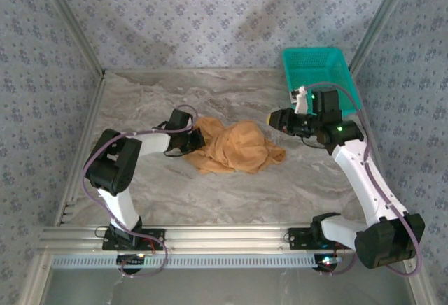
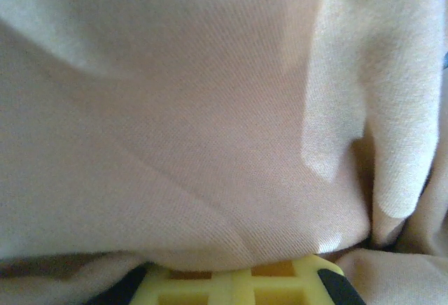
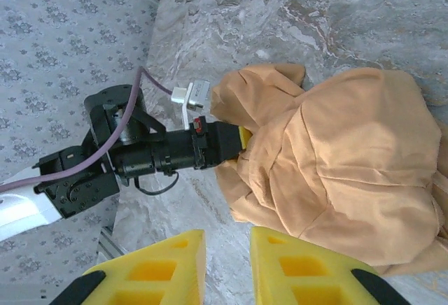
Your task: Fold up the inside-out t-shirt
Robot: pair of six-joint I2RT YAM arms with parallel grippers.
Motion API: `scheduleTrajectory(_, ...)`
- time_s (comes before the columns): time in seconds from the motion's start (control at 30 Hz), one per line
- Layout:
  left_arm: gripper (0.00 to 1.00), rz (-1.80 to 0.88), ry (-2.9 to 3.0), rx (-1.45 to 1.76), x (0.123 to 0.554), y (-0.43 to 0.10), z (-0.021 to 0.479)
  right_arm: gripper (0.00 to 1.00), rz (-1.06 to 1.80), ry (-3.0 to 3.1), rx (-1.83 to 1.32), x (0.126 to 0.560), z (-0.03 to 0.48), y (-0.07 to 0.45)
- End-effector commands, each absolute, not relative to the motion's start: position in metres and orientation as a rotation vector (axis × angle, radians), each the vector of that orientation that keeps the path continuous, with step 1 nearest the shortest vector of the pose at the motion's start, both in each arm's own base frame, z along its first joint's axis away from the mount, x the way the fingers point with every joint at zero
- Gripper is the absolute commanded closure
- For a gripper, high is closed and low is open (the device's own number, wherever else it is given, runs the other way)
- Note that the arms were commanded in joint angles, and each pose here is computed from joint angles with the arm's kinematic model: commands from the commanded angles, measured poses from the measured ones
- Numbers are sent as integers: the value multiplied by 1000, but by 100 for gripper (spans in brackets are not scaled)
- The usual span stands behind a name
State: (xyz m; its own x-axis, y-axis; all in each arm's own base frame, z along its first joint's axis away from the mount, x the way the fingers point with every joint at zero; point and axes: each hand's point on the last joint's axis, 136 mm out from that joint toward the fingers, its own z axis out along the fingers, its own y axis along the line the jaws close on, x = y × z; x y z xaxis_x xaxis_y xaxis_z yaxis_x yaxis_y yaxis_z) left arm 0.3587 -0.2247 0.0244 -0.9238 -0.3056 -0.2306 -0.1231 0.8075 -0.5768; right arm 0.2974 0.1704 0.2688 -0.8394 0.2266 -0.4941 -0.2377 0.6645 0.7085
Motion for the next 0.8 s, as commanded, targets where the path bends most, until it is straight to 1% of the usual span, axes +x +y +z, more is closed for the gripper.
scheduleTrajectory(0.0,100,-770,2697,-328,358,-220,27,76,1068,2337,-41,299,261,179)
scheduleTrajectory(0.1,100,-779,2694,-326,359,-222,28,76,954,2467,-73,297,224,194)
scheduleTrajectory(0.2,100,-777,2693,-327,359,-221,29,74,845,2602,-164,289,177,225)
scheduleTrajectory(0.33,100,-774,2689,-326,357,-220,32,66,586,2734,-298,287,117,257)
scheduleTrajectory(0.43,100,-771,2682,-322,356,-218,35,62,463,2764,-376,295,94,276)
scheduleTrajectory(0.53,100,-770,2674,-320,356,-217,39,60,391,2804,-401,304,74,283)
scheduleTrajectory(0.57,100,-772,2671,-318,355,-217,40,62,378,2824,-401,305,67,283)
scheduleTrajectory(0.6,100,-770,2670,-319,355,-217,40,66,372,2835,-391,307,63,282)
scheduleTrajectory(0.63,100,-769,2671,-317,354,-216,41,73,374,2841,-382,309,61,280)
scheduleTrajectory(0.67,100,-768,2668,-315,354,-216,42,85,379,2844,-365,311,61,277)
scheduleTrajectory(0.7,100,-769,2668,-312,354,-216,43,94,388,2839,-349,313,65,273)
scheduleTrajectory(0.73,100,-767,2669,-309,353,-216,43,99,400,2832,-343,312,70,271)
scheduleTrajectory(0.77,100,-762,2669,-307,353,-215,43,100,414,2822,-338,311,77,266)
